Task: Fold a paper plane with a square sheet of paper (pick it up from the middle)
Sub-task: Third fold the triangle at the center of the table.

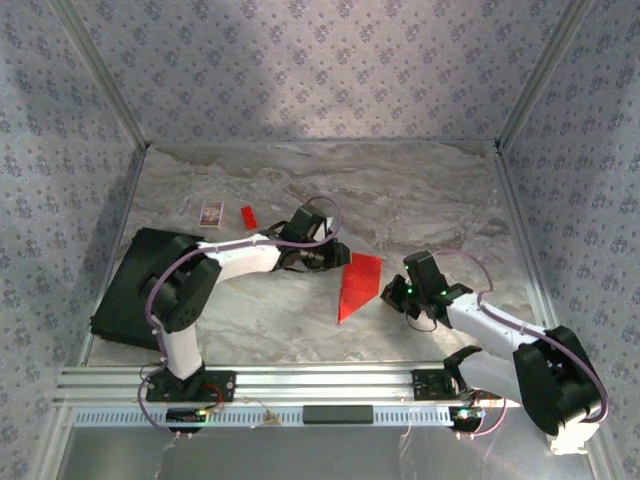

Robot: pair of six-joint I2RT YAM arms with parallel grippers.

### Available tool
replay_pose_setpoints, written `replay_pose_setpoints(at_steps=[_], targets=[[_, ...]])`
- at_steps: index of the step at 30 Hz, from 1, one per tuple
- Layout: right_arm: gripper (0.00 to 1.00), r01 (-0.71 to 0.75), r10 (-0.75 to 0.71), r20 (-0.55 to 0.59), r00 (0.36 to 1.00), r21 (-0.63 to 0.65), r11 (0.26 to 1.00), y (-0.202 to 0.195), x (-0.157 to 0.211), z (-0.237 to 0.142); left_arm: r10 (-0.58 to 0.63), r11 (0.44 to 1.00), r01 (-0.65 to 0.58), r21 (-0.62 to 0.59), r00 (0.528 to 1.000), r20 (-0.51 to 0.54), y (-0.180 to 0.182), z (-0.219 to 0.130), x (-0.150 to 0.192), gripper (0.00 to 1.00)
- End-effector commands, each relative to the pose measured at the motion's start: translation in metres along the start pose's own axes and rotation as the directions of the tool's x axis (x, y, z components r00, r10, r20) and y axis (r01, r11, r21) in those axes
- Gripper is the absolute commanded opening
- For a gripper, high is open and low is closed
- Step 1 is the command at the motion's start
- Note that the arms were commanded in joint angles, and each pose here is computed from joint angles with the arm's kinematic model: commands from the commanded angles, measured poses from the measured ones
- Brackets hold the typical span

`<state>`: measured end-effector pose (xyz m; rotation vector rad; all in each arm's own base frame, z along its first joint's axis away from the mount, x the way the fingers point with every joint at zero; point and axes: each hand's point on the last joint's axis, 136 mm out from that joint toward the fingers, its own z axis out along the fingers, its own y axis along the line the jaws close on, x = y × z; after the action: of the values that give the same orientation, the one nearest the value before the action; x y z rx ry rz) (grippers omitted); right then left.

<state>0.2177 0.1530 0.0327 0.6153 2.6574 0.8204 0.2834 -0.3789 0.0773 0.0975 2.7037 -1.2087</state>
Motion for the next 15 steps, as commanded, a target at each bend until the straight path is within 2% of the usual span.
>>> replay_pose_setpoints(at_steps=[1, 7, 15], targets=[[0.03, 0.037, -0.038, -0.039, 0.999, -0.023, 0.999, 0.002, 0.007, -0.001, 0.020, 0.999, -0.019, 0.027, 0.999, -0.038, -0.008, 0.011, 0.000, 0.22], [0.05, 0.041, -0.043, -0.054, 0.998, -0.023, 0.999, 0.002, 0.008, 0.002, -0.003, 1.000, 0.003, -0.001, 0.997, -0.072, 0.007, 0.027, 0.003, 0.20], [0.08, 0.052, -0.053, -0.025, 0.998, -0.043, 0.998, 0.007, 0.001, -0.002, -0.038, 0.998, 0.032, -0.052, 0.992, -0.122, 0.040, 0.041, 0.024, 0.19]])
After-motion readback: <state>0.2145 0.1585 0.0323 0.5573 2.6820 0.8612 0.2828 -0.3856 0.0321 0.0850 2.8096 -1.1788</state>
